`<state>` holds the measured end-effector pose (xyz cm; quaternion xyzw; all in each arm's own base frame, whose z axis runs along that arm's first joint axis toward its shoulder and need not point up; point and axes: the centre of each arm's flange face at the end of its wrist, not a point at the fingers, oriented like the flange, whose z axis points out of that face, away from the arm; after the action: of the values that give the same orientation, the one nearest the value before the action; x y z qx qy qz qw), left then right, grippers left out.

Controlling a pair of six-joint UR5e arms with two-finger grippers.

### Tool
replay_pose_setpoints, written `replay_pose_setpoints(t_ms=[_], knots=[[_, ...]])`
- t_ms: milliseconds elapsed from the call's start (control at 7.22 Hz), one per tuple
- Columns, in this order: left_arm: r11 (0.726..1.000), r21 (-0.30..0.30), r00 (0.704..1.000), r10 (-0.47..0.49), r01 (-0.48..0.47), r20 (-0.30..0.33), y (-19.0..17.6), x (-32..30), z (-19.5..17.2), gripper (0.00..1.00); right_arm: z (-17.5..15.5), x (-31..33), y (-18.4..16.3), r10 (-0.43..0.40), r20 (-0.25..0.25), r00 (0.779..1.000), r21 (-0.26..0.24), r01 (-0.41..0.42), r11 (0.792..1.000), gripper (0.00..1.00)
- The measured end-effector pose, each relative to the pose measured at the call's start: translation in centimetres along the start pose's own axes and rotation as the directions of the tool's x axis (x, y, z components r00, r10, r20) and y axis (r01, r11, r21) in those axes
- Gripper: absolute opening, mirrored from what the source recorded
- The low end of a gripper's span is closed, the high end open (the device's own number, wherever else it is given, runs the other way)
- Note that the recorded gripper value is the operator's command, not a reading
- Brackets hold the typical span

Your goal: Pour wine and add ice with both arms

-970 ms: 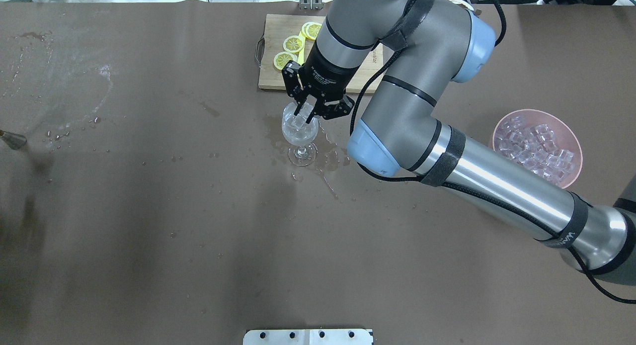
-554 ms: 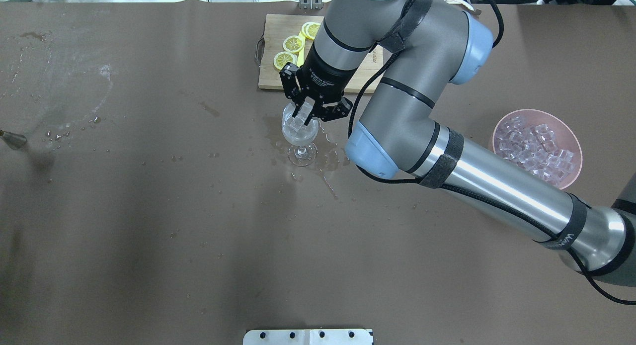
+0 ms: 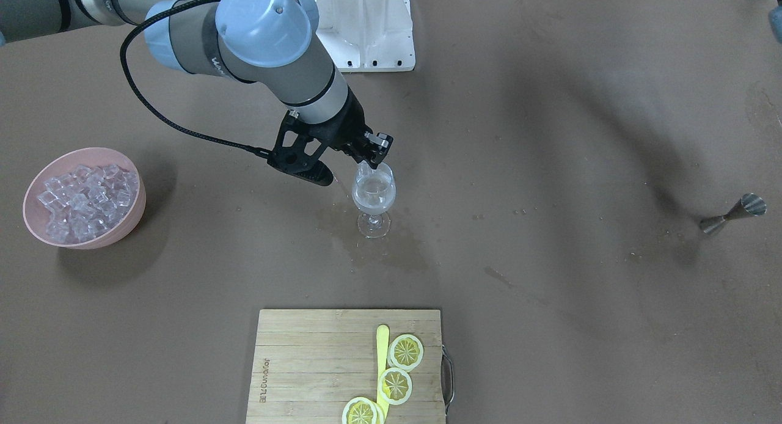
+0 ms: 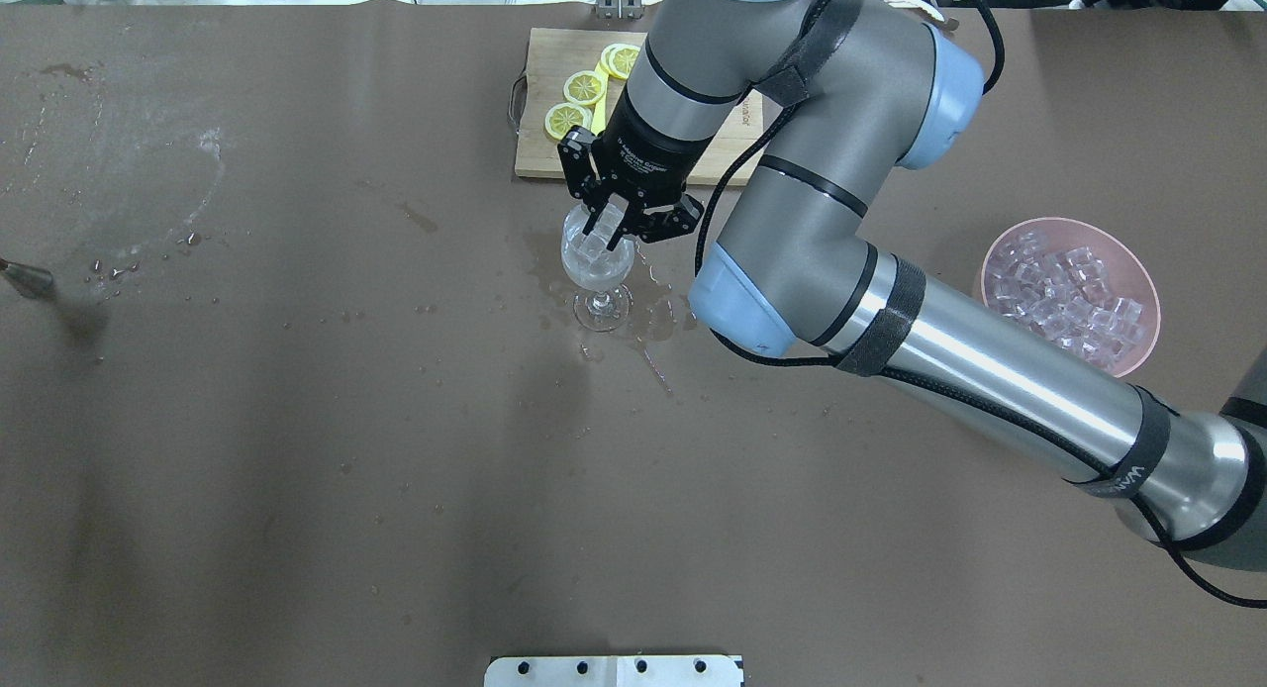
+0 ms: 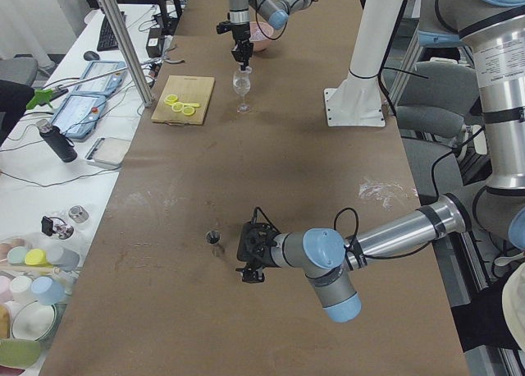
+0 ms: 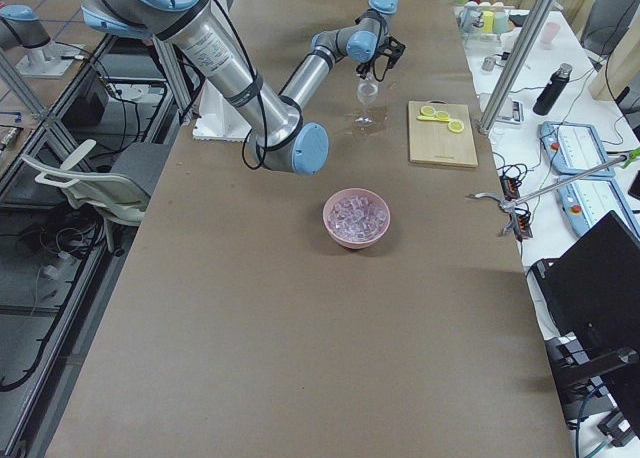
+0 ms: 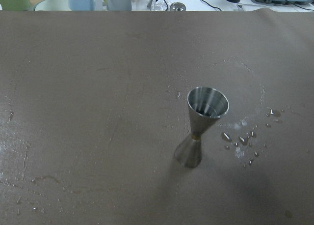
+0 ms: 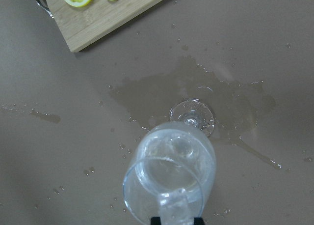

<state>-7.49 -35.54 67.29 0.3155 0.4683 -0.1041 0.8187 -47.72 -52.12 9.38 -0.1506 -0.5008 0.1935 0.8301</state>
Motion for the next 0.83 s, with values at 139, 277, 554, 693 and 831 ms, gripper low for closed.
replay_pose_setpoints(t_ms=[139,277,554,693,831], knots=[[0.999,-0.024,1.000,-0.021,0.021,0.003,-2.7,0.9,-1.6,0.98,0.0,0.0,0.0,-0.002,0.000,1.000,0.000,0.002,1.000,0.22],[0.998,-0.054,0.999,-0.041,0.042,0.011,-4.9,2.2,-2.7,0.98,0.0,0.1,0.0,-0.004,0.000,1.000,0.000,0.004,1.000,0.22],[0.990,-0.129,0.998,-0.058,0.062,0.038,-7.8,3.9,-2.9,0.98,0.2,0.3,-0.2,-0.005,-0.003,1.000,0.000,0.005,1.000,0.22],[0.983,-0.168,0.996,-0.069,0.076,0.048,-9.6,4.7,-2.6,0.98,0.2,0.4,-0.3,-0.004,-0.004,1.000,0.000,0.004,1.000,0.22],[0.974,-0.206,0.994,-0.085,0.097,0.064,-11.5,5.4,-2.1,0.98,0.2,0.4,-0.3,-0.003,-0.004,1.000,0.001,0.003,1.000,0.28]])
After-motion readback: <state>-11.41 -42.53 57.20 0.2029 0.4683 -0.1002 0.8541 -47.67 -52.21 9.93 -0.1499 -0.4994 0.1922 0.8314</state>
